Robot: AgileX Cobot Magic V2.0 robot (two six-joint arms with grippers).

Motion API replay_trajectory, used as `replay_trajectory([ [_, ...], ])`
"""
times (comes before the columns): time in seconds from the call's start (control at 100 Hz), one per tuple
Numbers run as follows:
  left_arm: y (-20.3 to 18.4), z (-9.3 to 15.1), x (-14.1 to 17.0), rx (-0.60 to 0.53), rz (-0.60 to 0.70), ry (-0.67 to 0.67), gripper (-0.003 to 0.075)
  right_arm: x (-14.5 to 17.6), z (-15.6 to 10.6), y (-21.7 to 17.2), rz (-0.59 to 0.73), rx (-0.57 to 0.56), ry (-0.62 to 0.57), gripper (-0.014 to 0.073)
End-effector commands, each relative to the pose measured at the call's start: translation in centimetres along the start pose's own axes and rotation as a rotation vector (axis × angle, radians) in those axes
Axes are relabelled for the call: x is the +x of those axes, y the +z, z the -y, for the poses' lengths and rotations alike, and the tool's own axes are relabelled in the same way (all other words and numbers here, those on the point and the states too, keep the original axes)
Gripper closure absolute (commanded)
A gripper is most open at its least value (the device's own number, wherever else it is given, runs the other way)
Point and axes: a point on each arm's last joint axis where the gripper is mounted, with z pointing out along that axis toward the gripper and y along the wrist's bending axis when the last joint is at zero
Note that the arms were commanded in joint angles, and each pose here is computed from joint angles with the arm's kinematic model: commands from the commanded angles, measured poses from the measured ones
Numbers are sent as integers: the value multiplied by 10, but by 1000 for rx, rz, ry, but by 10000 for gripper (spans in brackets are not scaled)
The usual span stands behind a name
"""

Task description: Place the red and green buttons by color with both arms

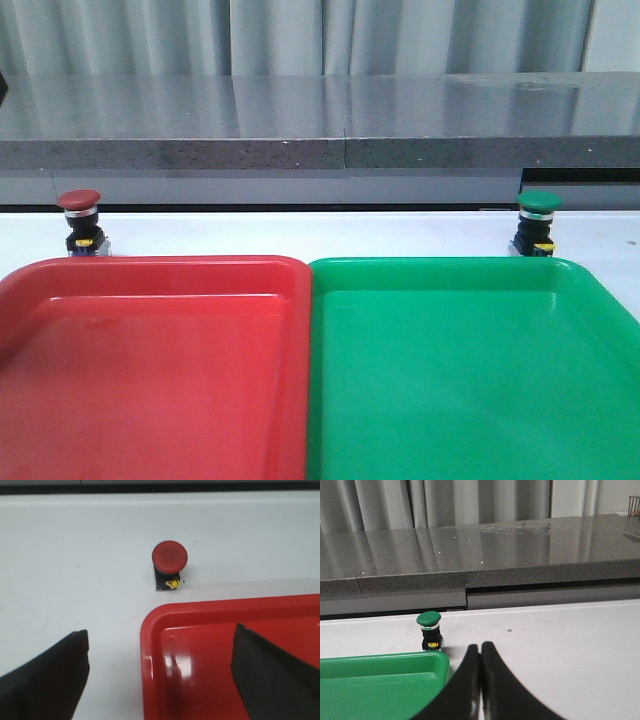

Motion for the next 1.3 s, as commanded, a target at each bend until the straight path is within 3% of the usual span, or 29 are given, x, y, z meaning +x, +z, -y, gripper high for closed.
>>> replay_trajectory([
  [0.0, -3, 8, -23, 39, 2, -16, 155, -14, -2, -2, 102, -14, -15, 659],
  [0.3, 39, 14, -66, 66, -58, -38, 155, -14, -2, -2, 102, -14, -15, 659],
  [0.51, 72, 13, -79, 62, -93, -40, 155, -14, -2, -2, 102, -14, -15, 659],
  [0.88, 119, 9, -76, 49, -142, -52, 155, -14, -2, -2, 102, -14, -15, 659],
  [1.29, 139, 6, -74, 42, -130, -58, 157, -14, -2, -2, 102, -14, -15, 659],
])
